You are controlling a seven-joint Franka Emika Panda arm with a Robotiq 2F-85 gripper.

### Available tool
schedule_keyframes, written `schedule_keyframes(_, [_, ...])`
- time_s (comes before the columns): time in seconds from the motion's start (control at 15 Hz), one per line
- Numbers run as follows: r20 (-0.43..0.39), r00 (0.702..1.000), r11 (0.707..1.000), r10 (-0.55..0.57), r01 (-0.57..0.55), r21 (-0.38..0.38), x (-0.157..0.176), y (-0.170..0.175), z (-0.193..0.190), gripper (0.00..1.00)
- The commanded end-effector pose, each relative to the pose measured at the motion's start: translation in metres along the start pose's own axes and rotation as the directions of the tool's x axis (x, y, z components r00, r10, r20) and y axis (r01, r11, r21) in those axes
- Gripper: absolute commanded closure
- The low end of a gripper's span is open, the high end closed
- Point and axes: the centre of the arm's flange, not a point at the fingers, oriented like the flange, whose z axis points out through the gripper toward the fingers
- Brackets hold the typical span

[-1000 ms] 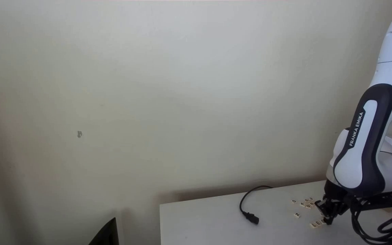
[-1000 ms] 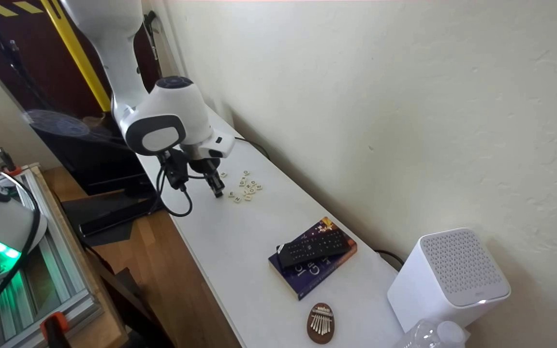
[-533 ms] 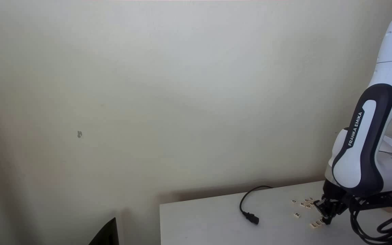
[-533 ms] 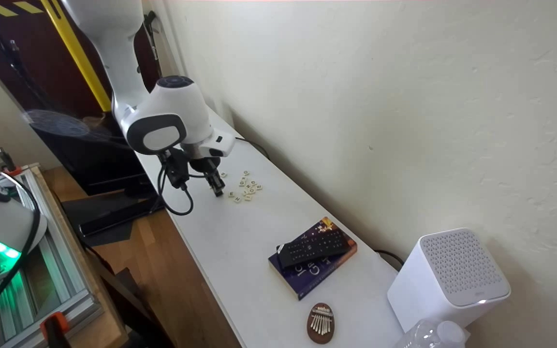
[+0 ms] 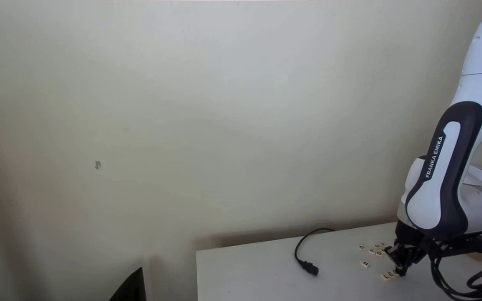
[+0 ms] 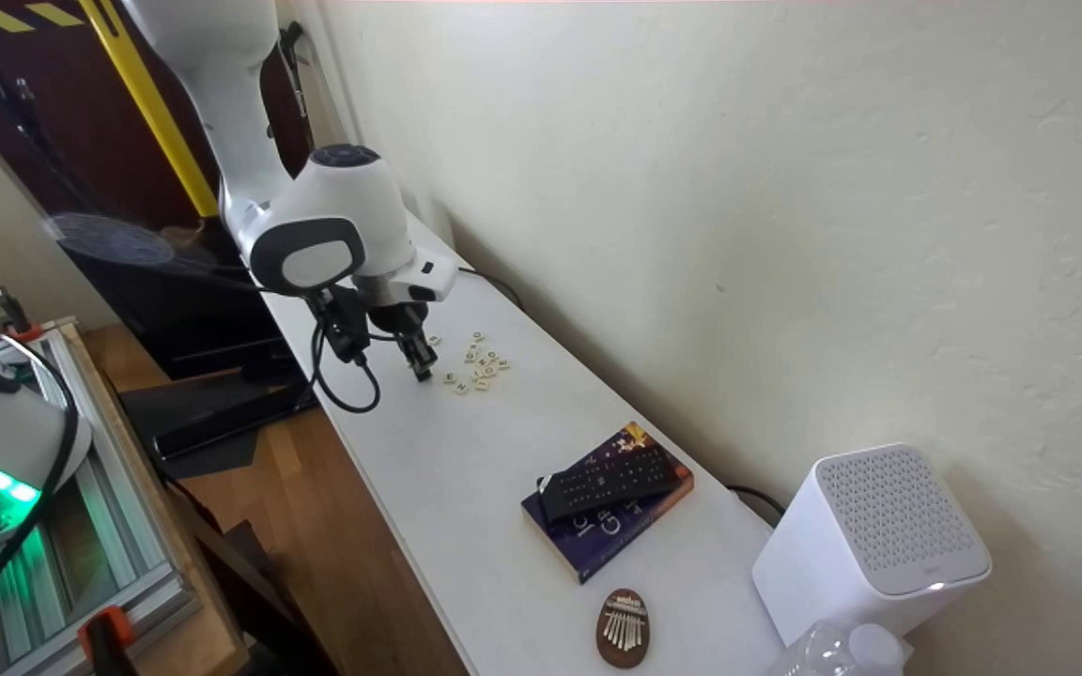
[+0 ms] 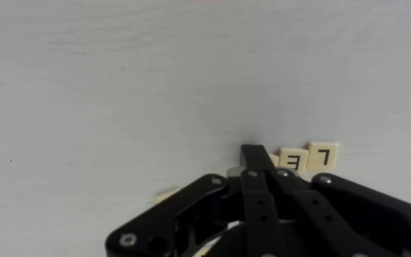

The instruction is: Spell out the word "leg" with the letter blocks

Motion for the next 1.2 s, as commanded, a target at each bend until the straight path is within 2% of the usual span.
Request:
schedule_keyframes(0.0, [0.038, 0.999, 1.0, -0.027, 0.028, -0.011, 0.0, -0.003, 0.007, 1.0])
schedule_keyframes(1.13, [-0.025, 0.999, 0.999, -0.036, 0.036, 0.006, 0.004, -0.005, -0.03, 1.0])
